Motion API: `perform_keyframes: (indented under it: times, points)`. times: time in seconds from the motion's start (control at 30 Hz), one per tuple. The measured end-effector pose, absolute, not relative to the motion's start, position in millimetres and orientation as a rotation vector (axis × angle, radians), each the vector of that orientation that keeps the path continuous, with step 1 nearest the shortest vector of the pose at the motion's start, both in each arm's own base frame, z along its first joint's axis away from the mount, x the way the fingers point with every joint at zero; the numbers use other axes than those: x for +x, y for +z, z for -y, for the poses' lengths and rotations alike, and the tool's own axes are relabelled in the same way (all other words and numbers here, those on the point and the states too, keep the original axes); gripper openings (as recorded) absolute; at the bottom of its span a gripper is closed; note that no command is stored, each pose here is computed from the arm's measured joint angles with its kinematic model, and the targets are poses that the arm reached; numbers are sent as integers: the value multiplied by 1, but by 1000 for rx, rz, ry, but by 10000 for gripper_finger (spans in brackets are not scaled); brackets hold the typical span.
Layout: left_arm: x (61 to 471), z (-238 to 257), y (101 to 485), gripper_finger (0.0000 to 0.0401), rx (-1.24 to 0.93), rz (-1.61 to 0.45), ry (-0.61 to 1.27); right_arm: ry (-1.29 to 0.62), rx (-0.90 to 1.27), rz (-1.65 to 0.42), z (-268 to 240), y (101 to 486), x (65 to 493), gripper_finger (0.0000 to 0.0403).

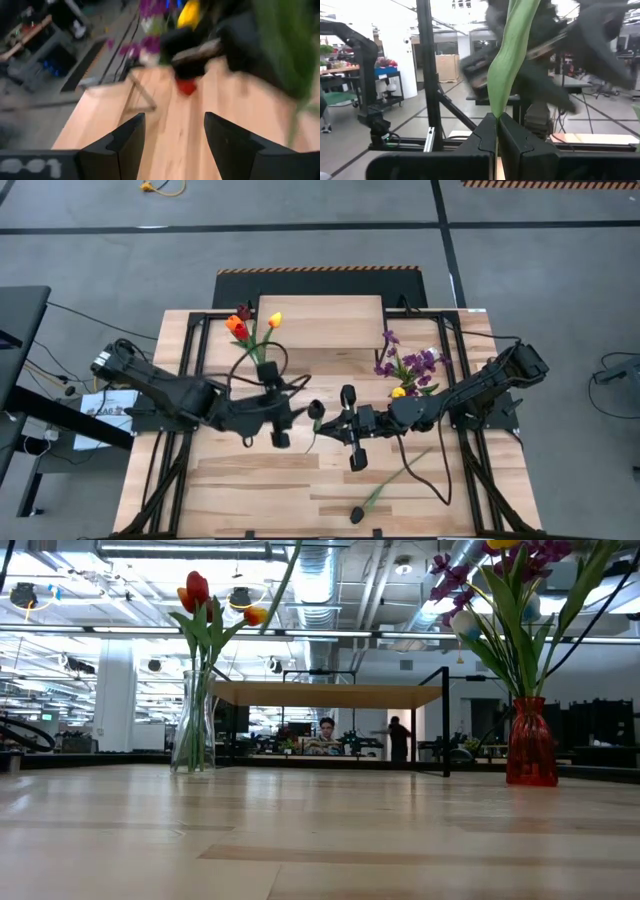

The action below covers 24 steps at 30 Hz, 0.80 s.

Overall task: Pick and place flowers into a vace then onto a shelf
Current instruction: Put the left black flower into the transparent vase

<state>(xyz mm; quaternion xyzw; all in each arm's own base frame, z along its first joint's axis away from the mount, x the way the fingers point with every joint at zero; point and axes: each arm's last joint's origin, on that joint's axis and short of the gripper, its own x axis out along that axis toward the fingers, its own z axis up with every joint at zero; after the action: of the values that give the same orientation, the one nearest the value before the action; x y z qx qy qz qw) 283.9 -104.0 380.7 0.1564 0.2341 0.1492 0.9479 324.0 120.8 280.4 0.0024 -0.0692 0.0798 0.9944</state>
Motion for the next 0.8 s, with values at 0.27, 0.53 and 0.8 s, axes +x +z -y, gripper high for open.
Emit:
perform_keyframes:
  times: [0.27,0.53,0.8]
  points:
    - [280,107,369,197,251,-318,243,97,-40,121,-118,279,325,0]
    - [246,109,389,196,90,-137,128,80,-59,96,-115,276,326,0]
    - [258,104,361,196,69,-50,153,81,-60,96,-112,276,327,0]
